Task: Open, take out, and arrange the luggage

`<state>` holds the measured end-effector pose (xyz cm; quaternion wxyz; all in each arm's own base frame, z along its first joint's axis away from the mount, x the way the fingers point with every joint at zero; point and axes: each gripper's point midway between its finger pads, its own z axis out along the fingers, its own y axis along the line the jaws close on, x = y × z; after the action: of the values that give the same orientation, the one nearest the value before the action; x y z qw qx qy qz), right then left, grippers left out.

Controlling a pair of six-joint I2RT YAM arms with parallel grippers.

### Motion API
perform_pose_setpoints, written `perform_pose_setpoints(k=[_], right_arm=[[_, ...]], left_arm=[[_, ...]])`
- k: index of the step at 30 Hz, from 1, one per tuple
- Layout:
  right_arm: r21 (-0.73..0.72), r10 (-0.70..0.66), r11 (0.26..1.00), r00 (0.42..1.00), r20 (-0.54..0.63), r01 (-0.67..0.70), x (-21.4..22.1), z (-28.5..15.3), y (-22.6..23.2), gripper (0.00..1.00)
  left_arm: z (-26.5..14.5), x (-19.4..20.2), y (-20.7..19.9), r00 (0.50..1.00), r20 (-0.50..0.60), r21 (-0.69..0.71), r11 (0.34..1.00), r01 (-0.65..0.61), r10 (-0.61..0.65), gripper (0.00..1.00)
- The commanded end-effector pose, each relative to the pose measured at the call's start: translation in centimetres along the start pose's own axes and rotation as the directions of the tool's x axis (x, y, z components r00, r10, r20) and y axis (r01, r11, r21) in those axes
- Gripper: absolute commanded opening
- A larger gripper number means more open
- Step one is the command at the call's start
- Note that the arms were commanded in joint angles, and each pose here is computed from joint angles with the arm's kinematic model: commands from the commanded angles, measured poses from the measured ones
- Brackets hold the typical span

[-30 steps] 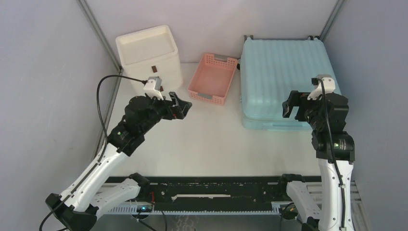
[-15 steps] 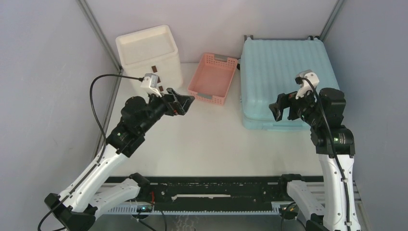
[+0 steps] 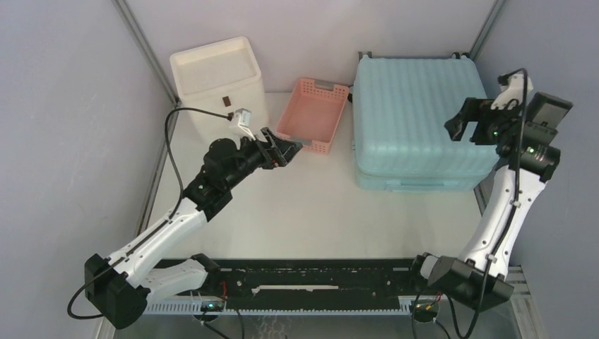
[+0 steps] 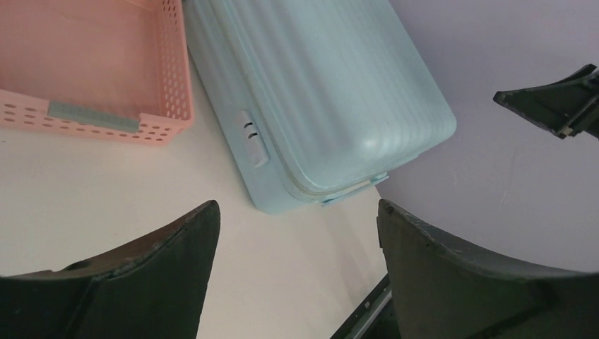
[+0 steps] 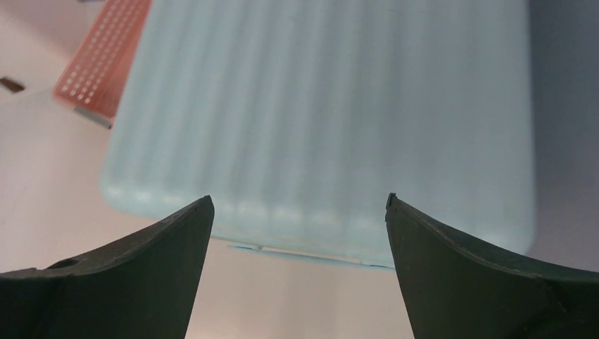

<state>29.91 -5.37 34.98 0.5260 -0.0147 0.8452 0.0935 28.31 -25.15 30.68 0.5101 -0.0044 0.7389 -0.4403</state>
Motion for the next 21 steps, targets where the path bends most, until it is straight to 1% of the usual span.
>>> perform_pose_setpoints(k=[1,4,8,11,15,21], right_arm=[[0.049,0.05,0.998,0.998,0.027,-0.051,-1.8,-0.6,-3.3,1.0],[0.106,0.116,0.987,0.993,0.013,-0.117,-1.1,-0.1,-6.6,1.0],[0.166,0.157,0.974,0.988,-0.006,-0.154,0.0,0.9,-9.8,0.99],[0.2,0.175,0.964,0.984,0.009,-0.174,0.2,1.5,-11.8,0.99],[0.217,0.192,0.958,0.981,0.012,-0.19,0.5,2.8,-13.8,0.99],[0.204,0.234,0.952,0.972,-0.006,-0.227,1.5,4.9,-15.6,0.98]], left_arm=[[1.1,0.0,-1.7,0.999,0.014,0.093,0.995,0.036,-0.038,0.84],[2.3,0.8,-1.1,0.999,-0.012,0.086,0.995,0.046,-0.045,0.77],[3.9,1.9,-0.4,0.997,-0.055,0.072,0.996,0.05,-0.046,0.7],[5.3,2.7,-0.4,0.994,-0.096,0.084,0.994,0.068,-0.06,0.68],[6.8,3.6,-0.9,0.988,-0.137,0.109,0.99,0.091,-0.076,0.69],[8.9,4.9,0.3,0.984,-0.167,0.074,0.995,0.071,-0.058,0.69]])
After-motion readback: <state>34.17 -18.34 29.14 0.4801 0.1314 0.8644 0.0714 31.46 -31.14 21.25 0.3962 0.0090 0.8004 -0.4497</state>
